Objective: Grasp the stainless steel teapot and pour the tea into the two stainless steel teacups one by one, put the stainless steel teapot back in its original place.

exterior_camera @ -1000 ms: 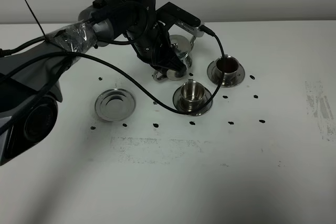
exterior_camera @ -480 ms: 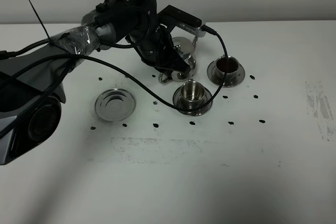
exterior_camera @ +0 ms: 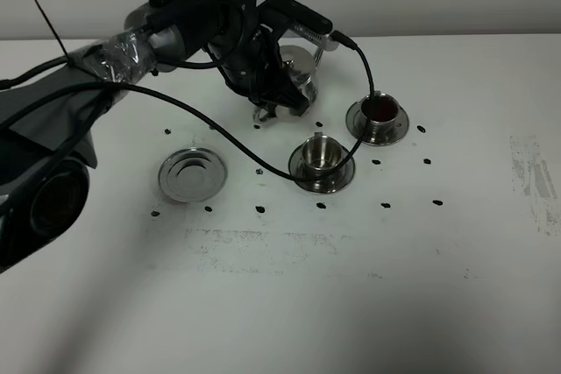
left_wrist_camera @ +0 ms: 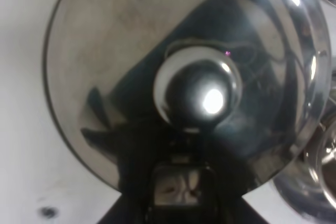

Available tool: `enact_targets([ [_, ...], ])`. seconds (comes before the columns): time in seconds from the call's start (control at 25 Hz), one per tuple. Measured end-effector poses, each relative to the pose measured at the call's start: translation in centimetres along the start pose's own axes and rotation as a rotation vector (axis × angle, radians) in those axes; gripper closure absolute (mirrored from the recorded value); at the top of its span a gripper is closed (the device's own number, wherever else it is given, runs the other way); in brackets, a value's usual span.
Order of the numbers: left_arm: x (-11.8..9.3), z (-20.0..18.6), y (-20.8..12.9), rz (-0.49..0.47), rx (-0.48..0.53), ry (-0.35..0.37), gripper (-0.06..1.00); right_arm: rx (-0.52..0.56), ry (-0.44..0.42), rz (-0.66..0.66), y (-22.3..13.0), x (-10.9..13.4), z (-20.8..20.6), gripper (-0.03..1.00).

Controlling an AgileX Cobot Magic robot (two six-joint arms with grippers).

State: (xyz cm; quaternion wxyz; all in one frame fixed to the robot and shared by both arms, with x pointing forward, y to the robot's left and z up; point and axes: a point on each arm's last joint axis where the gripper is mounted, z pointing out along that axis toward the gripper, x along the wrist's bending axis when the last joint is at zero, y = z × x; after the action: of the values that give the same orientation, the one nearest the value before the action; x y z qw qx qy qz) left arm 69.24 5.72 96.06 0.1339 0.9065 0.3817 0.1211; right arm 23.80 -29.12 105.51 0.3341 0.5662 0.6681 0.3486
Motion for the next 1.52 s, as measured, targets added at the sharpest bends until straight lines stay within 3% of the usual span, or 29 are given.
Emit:
enact_targets([
  [0.16, -0.2, -2.8, -0.4, 0.057, -0.023, 0.007, 0.77, 0.0, 0.0, 0.0, 0.0, 0.0, 0.0, 0.64],
  [0.4, -1.1, -4.7, -4.1, 0.103, 0.043, 0.001, 0.77, 0.0, 0.0, 0.0, 0.0, 0.0, 0.0, 0.64],
  [0.56, -1.2, -7.2, -6.1, 0.163, 0.071, 0.046, 0.77, 0.0, 0.0, 0.0, 0.0, 0.0, 0.0, 0.64],
  [0.76, -0.5, -8.5, -7.8, 0.374, 0.134, 0.108, 0.77, 0.0, 0.0, 0.0, 0.0, 0.0, 0.0, 0.64],
  [1.08, 0.3, -7.0, -8.2, 0.823, 0.159, 0.043, 0.77, 0.0, 0.0, 0.0, 0.0, 0.0, 0.0, 0.64],
  [1.28, 0.9, -5.3, -8.1, 0.952, 0.166, 0.033, 0.77, 0.0, 0.0, 0.0, 0.0, 0.0, 0.0, 0.64],
  [1.52, 1.4, -4.2, -7.1, 1.037, 0.165, 0.036, 0.77, 0.0, 0.0, 0.0, 0.0, 0.0, 0.0, 0.64],
])
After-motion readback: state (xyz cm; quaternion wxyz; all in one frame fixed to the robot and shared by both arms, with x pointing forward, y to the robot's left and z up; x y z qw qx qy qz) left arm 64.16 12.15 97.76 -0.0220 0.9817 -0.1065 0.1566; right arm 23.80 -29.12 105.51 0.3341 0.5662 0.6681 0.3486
